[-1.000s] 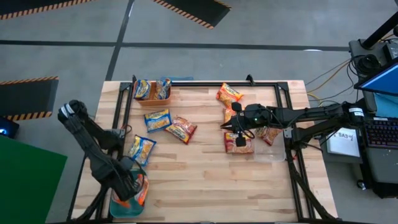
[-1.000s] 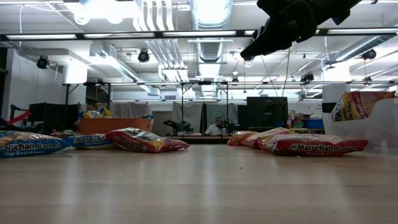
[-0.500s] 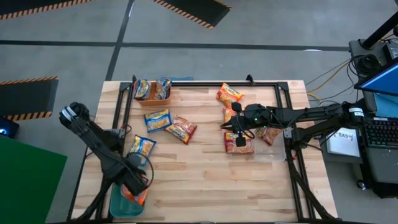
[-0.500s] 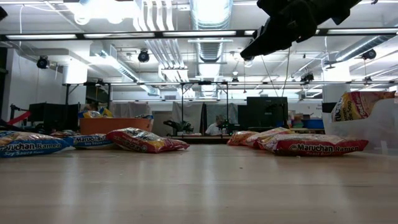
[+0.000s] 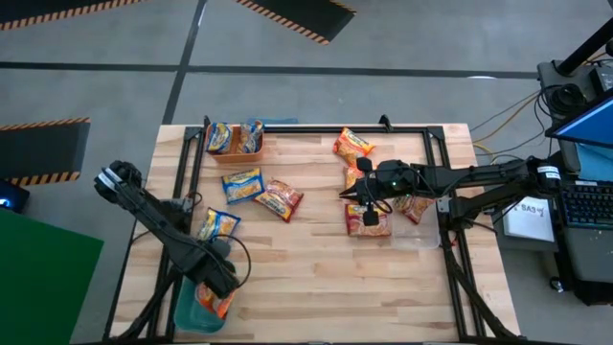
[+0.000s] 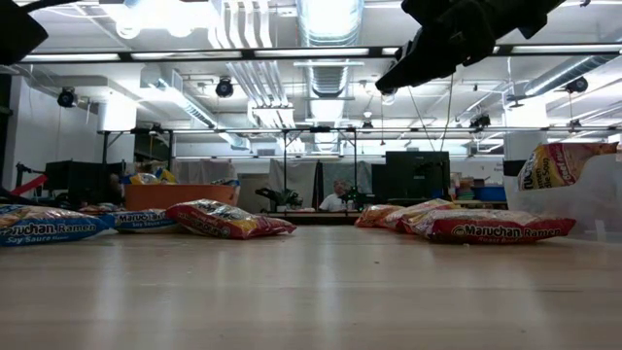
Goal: Sort Maruchan noodles
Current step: Put the orange noodle pack into the green bin
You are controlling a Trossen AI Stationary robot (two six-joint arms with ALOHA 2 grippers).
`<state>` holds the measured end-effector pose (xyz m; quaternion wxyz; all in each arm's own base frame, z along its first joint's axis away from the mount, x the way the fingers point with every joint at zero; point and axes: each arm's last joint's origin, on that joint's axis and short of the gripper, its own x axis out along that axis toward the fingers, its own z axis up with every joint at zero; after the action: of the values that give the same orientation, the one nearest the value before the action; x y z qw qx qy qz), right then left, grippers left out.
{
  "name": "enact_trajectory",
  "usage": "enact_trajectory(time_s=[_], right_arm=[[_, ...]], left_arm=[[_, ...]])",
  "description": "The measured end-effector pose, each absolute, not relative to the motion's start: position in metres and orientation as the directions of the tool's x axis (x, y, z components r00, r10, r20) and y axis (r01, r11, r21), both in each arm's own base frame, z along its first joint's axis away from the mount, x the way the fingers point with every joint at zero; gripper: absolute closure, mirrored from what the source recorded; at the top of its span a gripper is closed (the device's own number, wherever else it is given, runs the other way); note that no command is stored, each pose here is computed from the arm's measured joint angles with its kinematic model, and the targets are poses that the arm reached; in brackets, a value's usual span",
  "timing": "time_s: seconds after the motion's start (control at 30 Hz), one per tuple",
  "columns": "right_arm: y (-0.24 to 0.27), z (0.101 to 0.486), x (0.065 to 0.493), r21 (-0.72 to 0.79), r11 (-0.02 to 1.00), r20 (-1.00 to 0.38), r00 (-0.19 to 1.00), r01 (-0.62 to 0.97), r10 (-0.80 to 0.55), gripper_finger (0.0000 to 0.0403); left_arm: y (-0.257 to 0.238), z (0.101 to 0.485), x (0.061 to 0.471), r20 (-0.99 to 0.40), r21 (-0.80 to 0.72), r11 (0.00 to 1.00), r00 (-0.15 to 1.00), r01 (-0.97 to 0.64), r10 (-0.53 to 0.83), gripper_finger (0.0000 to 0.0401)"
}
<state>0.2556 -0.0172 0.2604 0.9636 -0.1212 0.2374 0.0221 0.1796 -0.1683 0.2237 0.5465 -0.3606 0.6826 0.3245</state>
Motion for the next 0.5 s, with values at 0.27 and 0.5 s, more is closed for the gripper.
enact_trajectory(time_s=[0.27,0.5], right_arm=[[-0.017,0.261,0.256,-0.223,0.970,-0.462,0.886,-0.100,-0.015,0.0385],[-0.017,0.261,0.256,-0.223,0.970,-0.463,0.886,-0.100,-0.015,0.0385]], left_arm=[[-0.169,0.224,0.181,-0.982,0.030,0.537,-0.126,-0.843,-0.143,0.0250],[-0.173,0.238,0.189,-0.986,-0.050,0.582,-0.053,-0.812,-0.158,0.0191]])
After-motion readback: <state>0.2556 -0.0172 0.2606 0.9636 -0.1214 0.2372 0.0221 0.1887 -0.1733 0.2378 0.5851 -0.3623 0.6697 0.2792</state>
